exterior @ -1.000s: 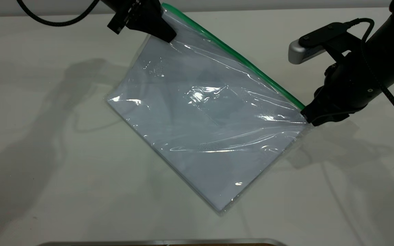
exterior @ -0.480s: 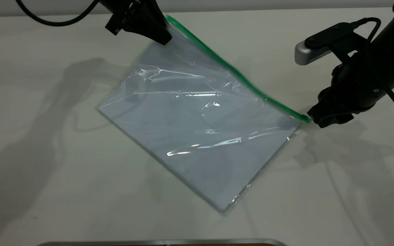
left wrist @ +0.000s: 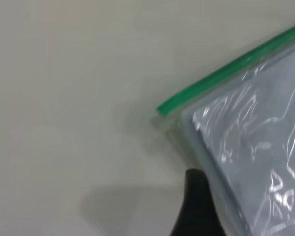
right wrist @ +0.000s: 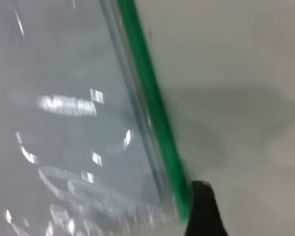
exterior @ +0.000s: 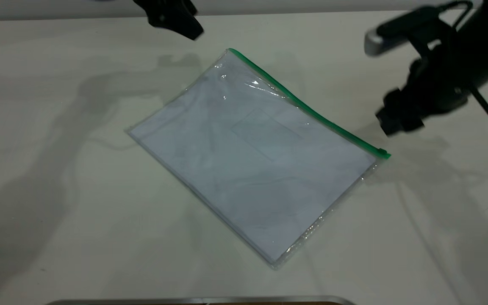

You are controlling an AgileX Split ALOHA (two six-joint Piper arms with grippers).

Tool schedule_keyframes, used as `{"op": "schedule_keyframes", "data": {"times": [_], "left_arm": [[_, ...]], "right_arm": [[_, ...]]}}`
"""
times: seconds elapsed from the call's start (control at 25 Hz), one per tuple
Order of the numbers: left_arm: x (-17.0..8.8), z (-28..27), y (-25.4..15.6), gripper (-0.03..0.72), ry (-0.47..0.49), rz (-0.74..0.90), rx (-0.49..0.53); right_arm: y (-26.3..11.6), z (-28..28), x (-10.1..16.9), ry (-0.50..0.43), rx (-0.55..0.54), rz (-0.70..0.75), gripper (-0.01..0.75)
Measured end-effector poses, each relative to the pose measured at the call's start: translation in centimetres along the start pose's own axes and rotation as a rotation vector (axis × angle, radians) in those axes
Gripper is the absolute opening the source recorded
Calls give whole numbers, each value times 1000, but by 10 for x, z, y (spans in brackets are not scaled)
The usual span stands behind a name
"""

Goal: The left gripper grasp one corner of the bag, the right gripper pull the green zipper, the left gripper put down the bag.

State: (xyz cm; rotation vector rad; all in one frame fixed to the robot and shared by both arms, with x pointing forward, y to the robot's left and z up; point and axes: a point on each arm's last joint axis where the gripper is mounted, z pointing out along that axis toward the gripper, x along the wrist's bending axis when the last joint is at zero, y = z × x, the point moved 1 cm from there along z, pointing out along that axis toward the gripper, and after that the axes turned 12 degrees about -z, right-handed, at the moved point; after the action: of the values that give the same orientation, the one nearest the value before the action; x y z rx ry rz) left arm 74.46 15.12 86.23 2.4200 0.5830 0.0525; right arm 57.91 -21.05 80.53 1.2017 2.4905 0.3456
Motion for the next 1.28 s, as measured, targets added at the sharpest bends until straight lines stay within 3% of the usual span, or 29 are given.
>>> {"op": "schedule_keyframes", "data": {"times": [0.2, 0.44, 0.72, 0.88, 1.04, 1.28], "left_arm": [[-6, -51, 26, 621, 73, -108, 49], [-32, -145, 67, 611, 207, -223, 63], [-88, -268, 88, 592, 427, -444, 97], [-121, -332, 97, 590, 594, -528, -8], [-153, -380, 99, 590, 693, -553, -111], [-194, -426, 98, 590, 751, -618, -254]], "right_arm": [[49, -40, -16, -13, -201, 1, 534], [93, -152, -38, -119, -512, -9, 534], [93, -304, -38, -189, -898, 25, 534], [77, -371, -23, -135, -1089, 9, 534], [56, -410, -1, -15, -1162, -50, 534], [14, -437, 25, 87, -1050, -122, 534]]}}
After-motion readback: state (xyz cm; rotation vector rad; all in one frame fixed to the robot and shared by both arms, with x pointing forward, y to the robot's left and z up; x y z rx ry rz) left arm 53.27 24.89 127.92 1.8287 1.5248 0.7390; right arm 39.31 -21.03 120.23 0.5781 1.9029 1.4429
